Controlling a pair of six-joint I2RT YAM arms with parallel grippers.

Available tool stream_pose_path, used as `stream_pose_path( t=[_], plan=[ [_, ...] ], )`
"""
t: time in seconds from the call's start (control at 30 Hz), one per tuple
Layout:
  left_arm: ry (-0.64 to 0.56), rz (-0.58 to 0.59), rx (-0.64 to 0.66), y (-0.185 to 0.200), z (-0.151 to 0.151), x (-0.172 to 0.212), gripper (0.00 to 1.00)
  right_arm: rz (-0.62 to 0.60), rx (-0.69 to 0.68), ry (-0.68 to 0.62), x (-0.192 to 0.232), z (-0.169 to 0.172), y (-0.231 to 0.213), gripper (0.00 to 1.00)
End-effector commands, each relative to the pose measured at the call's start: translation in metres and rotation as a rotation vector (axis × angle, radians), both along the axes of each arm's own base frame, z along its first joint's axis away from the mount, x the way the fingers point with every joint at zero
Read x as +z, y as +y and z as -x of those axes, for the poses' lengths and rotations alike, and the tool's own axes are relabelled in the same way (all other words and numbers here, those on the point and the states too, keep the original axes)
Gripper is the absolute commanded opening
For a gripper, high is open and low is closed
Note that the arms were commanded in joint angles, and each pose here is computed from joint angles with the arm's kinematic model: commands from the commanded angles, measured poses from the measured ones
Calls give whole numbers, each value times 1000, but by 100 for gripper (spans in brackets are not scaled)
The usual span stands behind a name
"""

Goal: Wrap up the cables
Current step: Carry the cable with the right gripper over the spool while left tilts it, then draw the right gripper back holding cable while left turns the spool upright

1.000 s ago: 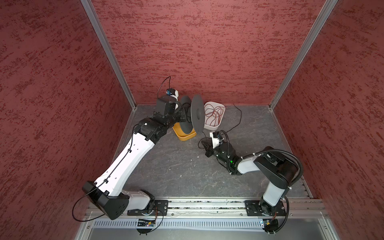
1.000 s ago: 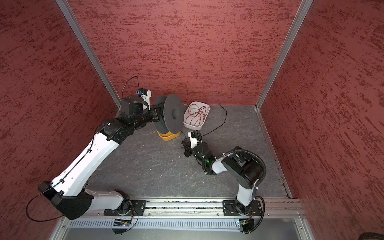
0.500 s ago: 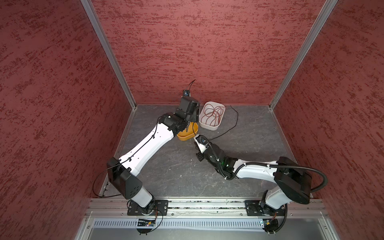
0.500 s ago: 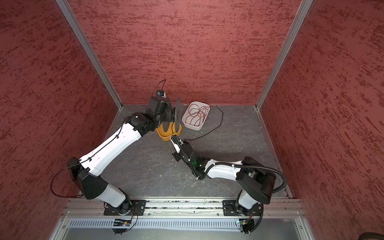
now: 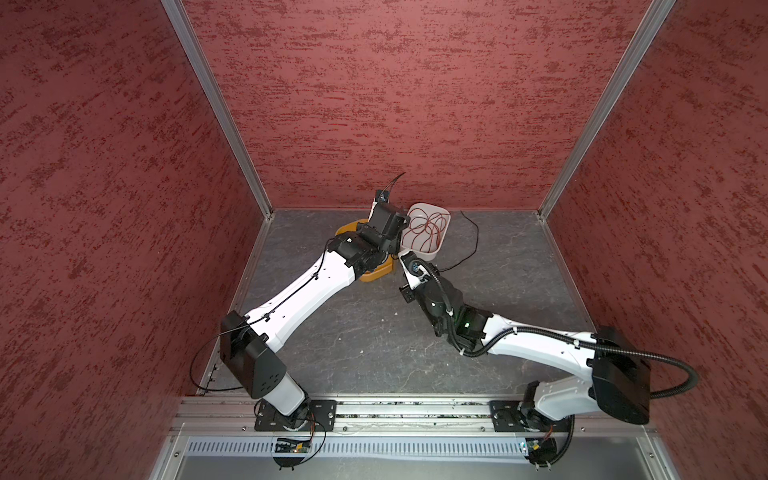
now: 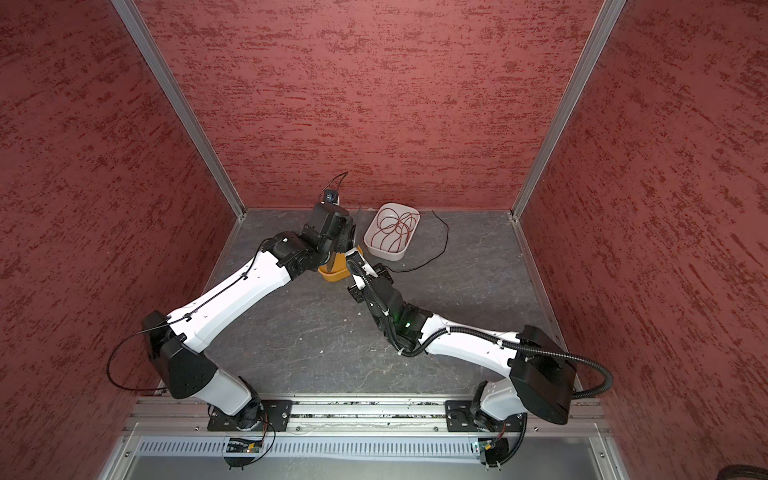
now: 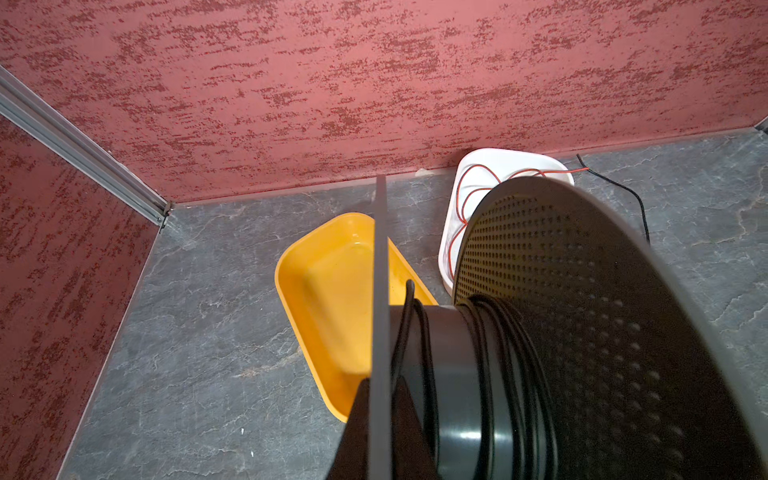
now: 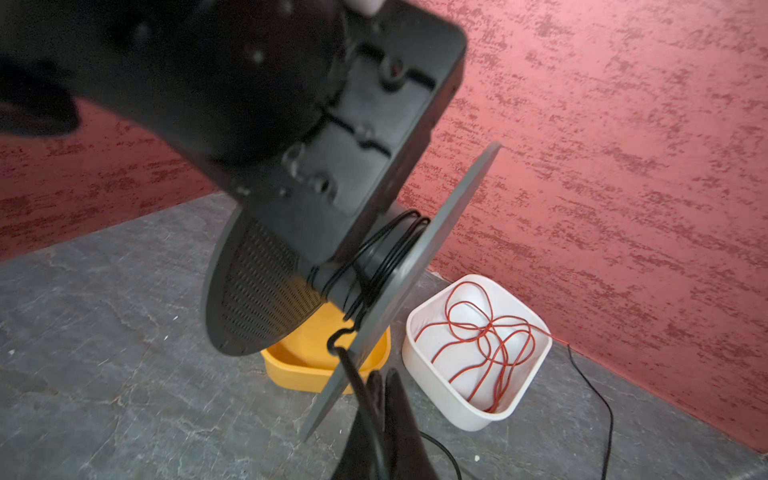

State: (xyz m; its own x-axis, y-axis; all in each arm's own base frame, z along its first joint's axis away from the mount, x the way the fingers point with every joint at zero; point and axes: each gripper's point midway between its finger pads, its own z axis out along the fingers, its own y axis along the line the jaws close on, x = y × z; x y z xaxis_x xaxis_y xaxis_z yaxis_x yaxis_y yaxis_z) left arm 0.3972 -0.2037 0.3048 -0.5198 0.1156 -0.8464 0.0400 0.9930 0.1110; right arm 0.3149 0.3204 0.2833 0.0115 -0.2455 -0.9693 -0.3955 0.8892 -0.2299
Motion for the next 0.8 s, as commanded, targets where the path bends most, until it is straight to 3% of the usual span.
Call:
stream_pose_path(
  t=[0.0,0.2,0.77],
  plan=[
    [-52,-14,25,9,2,16,0,-18,-95,-67,29,-11,-13,8],
    [-27,-43,-14,3,5,9,0,-6,-168,-95,42,-23,-26,10],
    [-17,-69,-121,-2,19,8,0,-64,-141,-2,57,-62,-55,12]
  ],
)
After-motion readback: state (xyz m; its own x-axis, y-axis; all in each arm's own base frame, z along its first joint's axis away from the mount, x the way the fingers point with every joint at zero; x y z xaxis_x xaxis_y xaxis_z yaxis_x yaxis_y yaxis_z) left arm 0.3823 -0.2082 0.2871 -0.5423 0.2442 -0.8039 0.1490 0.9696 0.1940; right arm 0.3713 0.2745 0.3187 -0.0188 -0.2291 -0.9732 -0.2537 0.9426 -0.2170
